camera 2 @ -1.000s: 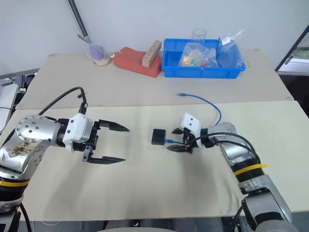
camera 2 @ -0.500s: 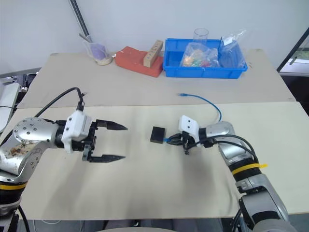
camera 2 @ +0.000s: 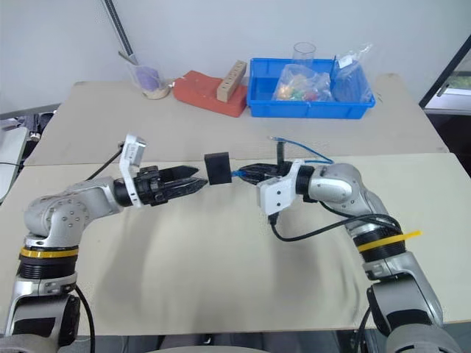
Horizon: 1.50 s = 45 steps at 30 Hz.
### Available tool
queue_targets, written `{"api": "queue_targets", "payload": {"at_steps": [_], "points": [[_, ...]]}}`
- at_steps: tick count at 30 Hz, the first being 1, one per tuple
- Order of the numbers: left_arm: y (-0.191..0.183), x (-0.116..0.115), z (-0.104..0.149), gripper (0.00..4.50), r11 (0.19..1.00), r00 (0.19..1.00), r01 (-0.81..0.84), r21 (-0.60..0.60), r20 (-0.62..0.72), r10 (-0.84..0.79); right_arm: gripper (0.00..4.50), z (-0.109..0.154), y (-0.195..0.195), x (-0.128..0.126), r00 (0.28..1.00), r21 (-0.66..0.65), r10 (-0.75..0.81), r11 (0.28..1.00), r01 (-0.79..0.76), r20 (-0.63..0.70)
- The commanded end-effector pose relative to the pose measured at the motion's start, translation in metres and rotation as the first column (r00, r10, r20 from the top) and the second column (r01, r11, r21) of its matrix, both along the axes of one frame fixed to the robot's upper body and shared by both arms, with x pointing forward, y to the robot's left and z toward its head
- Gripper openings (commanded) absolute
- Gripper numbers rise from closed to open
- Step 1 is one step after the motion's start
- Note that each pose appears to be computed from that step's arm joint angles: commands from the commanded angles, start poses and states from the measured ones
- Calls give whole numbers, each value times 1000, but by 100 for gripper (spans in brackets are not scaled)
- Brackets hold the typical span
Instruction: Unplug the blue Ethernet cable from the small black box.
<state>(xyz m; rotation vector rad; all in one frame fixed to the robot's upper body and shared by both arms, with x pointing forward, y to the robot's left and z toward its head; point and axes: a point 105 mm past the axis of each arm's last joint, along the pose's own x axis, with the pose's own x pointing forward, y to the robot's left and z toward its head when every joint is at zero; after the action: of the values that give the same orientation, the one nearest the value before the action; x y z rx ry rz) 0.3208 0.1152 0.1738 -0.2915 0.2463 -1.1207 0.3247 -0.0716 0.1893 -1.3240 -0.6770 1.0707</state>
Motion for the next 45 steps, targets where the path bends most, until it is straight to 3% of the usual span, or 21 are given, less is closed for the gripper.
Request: {"api": "queue_targets", "payload": {"at_steps": [1,2,5,11,12,14,16,19,20,22,25,30,35,45], "points": [[-6,2,13,450,999,997,32,-13,74,-31,2,14,8,-5,997,18,42,999,-43,70],[-8,1,14,450,999,996,43,-20,81,-41,2,14,8,-5,997,18,43,999,-44,70],[-10,1,19,366,998,994,57,-37,98,-53,0,14,9,-5,997,19,48,999,-49,68],[-12,-5,17,81,994,990,105,-27,98,-101,0,16,13,-8,996,26,69,997,-70,62],[-12,-5,17,50,994,989,108,-23,101,-105,0,16,14,-9,996,27,78,997,-79,50],[-13,-4,16,52,994,988,109,-14,107,-106,0,15,15,-11,996,36,93,995,-93,4],[-14,-4,17,52,993,985,119,5,125,-119,98,15,15,-12,992,62,92,994,-87,-81],[-14,-6,17,52,989,977,146,38,153,-150,198,13,10,-10,957,87,65,995,-42,-284],[-13,-7,17,52,987,973,155,49,163,-161,234,11,7,-12,921,94,61,995,-27,-384],[-12,-8,17,52,982,964,173,78,190,-185,301,10,3,-20,781,120,70,993,6,-621],[-14,-12,18,52,974,949,208,88,221,-223,301,20,3,-20,544,182,103,979,94,-833],[-18,-16,24,52,964,926,253,83,267,-266,301,15,0,-21,328,127,80,984,124,-941],[-18,-21,27,52,956,911,279,95,288,-294,301,15,5,-23,238,119,87,985,122,-967],[-17,-26,29,52,948,903,300,103,288,-317,301,17,4,-20,183,116,92,985,126,-979]]}}
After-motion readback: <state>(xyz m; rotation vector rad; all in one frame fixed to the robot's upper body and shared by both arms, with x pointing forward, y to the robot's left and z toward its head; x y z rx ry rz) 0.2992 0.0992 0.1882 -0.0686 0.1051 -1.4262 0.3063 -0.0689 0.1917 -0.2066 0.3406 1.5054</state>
